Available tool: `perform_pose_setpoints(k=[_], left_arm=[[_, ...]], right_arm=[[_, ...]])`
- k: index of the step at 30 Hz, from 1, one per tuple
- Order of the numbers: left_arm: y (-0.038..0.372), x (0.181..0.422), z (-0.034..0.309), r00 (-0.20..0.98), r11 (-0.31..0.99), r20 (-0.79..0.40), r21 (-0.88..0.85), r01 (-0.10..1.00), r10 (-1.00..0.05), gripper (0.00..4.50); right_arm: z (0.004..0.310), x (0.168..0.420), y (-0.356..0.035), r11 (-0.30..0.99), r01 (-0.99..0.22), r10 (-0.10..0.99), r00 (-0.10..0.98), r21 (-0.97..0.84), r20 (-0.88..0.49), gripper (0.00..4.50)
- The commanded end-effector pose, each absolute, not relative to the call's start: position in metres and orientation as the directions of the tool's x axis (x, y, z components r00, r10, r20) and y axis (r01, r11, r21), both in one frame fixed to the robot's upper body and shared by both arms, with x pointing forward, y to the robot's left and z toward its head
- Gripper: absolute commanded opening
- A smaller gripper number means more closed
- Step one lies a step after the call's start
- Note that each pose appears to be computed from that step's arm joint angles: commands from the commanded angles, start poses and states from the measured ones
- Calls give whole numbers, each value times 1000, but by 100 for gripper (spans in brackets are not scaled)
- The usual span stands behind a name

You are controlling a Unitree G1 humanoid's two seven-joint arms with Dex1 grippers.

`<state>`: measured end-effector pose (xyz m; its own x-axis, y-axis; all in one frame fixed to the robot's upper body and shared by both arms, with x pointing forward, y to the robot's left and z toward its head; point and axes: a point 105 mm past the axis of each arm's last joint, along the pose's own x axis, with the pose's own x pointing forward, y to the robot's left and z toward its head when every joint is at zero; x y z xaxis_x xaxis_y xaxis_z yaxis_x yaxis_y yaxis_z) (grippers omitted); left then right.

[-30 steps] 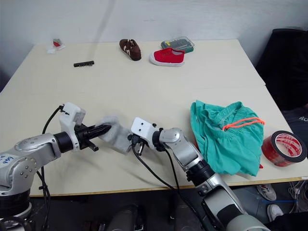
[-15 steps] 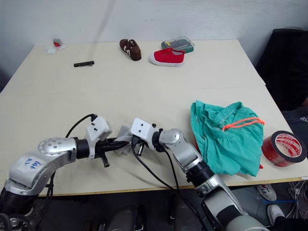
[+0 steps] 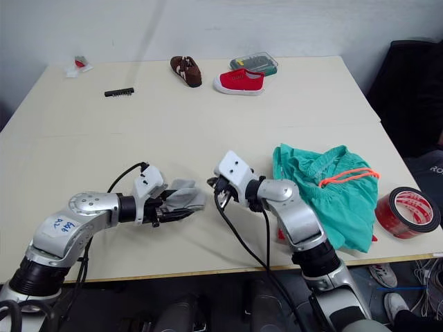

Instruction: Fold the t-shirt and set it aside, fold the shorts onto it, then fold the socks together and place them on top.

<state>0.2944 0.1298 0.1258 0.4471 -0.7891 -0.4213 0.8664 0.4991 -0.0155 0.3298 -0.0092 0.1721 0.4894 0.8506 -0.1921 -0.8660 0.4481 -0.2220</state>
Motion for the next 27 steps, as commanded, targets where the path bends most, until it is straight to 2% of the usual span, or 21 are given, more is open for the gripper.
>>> perform_pose_setpoints(k=[1,6,9,13,19,24,27], left_arm=[[130,291,133,410,482,-382,-112,869,-828,396],[137,283,138,395,475,-376,-149,867,-838,396],[144,279,142,410,489,-368,-153,859,-834,396],[152,274,151,434,506,-331,-172,845,-838,396],[170,265,170,438,502,-283,-214,838,-853,396],[192,285,181,547,597,-255,-206,775,-798,396],[190,307,182,589,630,-247,-144,763,-770,335]], right_arm=[[197,322,19,390,-890,897,425,-236,-123,0],[195,328,45,357,-902,908,396,-243,-136,0],[178,332,51,331,-911,904,381,-244,-195,0],[154,327,42,292,-927,894,352,-236,-276,0],[145,314,28,231,-947,904,293,-222,-310,0],[147,311,24,216,-949,915,280,-231,-292,0],[147,312,24,211,-947,920,276,-241,-279,0]])
